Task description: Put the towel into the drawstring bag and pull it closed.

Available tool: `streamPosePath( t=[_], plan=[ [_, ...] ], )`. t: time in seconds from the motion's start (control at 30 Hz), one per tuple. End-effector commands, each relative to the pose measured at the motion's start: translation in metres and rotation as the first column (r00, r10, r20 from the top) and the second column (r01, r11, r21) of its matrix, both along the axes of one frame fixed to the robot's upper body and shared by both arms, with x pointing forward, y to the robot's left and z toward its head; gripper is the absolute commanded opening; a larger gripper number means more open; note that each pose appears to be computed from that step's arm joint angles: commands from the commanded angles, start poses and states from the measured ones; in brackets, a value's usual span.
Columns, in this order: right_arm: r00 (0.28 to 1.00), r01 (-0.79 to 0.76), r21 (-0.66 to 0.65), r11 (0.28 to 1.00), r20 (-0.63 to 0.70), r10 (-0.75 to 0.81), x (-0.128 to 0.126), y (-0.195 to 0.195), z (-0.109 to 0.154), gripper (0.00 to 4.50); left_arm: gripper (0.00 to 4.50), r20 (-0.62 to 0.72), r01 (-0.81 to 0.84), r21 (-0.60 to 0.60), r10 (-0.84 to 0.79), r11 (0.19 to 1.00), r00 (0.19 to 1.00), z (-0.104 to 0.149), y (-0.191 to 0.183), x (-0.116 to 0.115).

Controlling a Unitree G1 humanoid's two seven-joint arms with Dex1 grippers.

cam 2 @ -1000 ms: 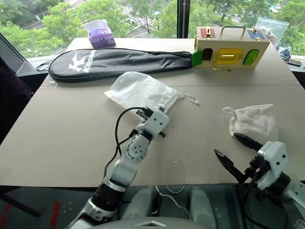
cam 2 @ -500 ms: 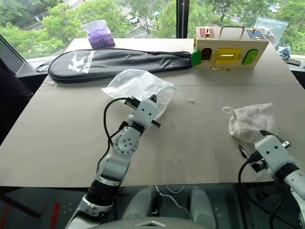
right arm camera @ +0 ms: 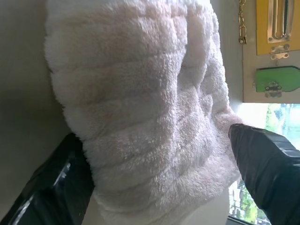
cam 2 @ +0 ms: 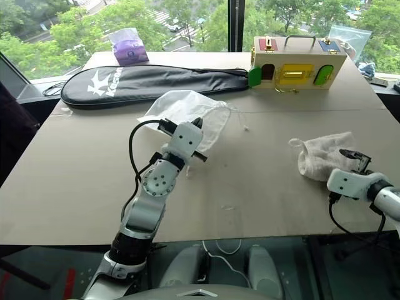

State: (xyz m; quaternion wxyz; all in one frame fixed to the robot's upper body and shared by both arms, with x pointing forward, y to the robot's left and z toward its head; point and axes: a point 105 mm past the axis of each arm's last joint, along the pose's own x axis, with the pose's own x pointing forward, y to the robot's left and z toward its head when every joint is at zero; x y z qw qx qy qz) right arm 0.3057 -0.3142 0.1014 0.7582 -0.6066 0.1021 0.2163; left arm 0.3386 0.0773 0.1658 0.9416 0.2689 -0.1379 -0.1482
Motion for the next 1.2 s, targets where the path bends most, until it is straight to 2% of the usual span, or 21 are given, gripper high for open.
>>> streamPosePath(
  t=[0.03, 0.27, 0.43, 0.47, 0.53, 0.6, 0.73, 0.8, 0.83, 0.93, 1.07, 1.13, 1.2],
  plan=[
    [0.991, 0.032, 0.017, 0.999, -0.13, -0.03, 0.005, -0.015, -0.016, 4.5, 0.06, 0.062, 0.032, -0.023, -0.03, 0.999, 0.998, 0.017, -0.003, -0.007],
    [0.946, -0.061, -0.019, 0.998, -0.319, 0.052, 0.039, -0.006, -0.02, 4.5, 0.06, 0.072, 0.113, -0.004, -0.112, 0.994, 0.991, 0.017, -0.006, -0.013],
    [0.872, -0.107, -0.014, 0.994, -0.482, 0.087, 0.044, 0.005, -0.03, 4.5, 0.06, 0.079, 0.113, -0.007, -0.112, 0.994, 0.991, 0.021, 0.0, -0.006],
    [0.863, -0.102, 0.009, 0.995, -0.496, 0.093, 0.045, 0.008, -0.03, 4.09, 0.0, 0.078, 0.116, -0.017, -0.115, 0.993, 0.99, 0.023, 0.001, -0.005],
    [0.854, -0.085, 0.061, 0.995, -0.509, 0.104, 0.048, 0.013, -0.029, 3.83, 0.0, 0.075, 0.121, -0.032, -0.118, 0.992, 0.99, 0.024, 0.001, -0.004],
    [0.857, -0.058, 0.098, 0.994, -0.506, 0.1, 0.05, 0.013, -0.025, 2.99, 0.0, 0.071, 0.13, -0.056, -0.126, 0.99, 0.989, 0.027, 0.001, -0.001],
    [0.881, 0.013, 0.168, 0.986, -0.468, 0.069, 0.054, 0.007, -0.017, 0.98, 0.0, 0.048, 0.159, -0.112, -0.154, 0.981, 0.987, 0.03, 0.001, 0.002],
    [0.897, 0.021, 0.218, 0.976, -0.435, 0.078, 0.055, 0.008, -0.011, 0.15, 0.0, 0.038, 0.179, -0.144, -0.175, 0.973, 0.984, 0.032, 0.001, 0.003],
    [0.912, 0.026, 0.255, 0.966, -0.402, 0.082, 0.057, 0.009, -0.006, 0.01, 0.0, 0.03, 0.195, -0.169, -0.193, 0.966, 0.981, 0.033, 0.001, 0.003],
    [0.956, 0.012, 0.369, 0.929, -0.275, 0.097, 0.064, 0.017, 0.012, 0.01, 0.0, 0.022, 0.26, -0.221, -0.262, 0.94, 0.965, 0.038, -0.002, 0.0],
    [0.989, -0.098, 0.491, 0.866, -0.047, 0.138, 0.064, 0.053, 0.042, 0.01, 0.0, -0.023, 0.289, -0.33, -0.313, 0.899, 0.949, 0.043, -0.002, 0.002],
    [0.983, -0.176, 0.555, 0.813, 0.056, 0.175, 0.054, 0.086, 0.056, 0.01, 0.0, -0.04, 0.313, -0.374, -0.352, 0.873, 0.935, 0.045, -0.004, 0.002],
    [0.972, -0.236, 0.648, 0.724, 0.171, 0.164, 0.045, 0.118, 0.075, 0.01, 0.0, -0.054, 0.346, -0.42, -0.404, 0.839, 0.913, 0.048, -0.007, -0.001]
  ],
)
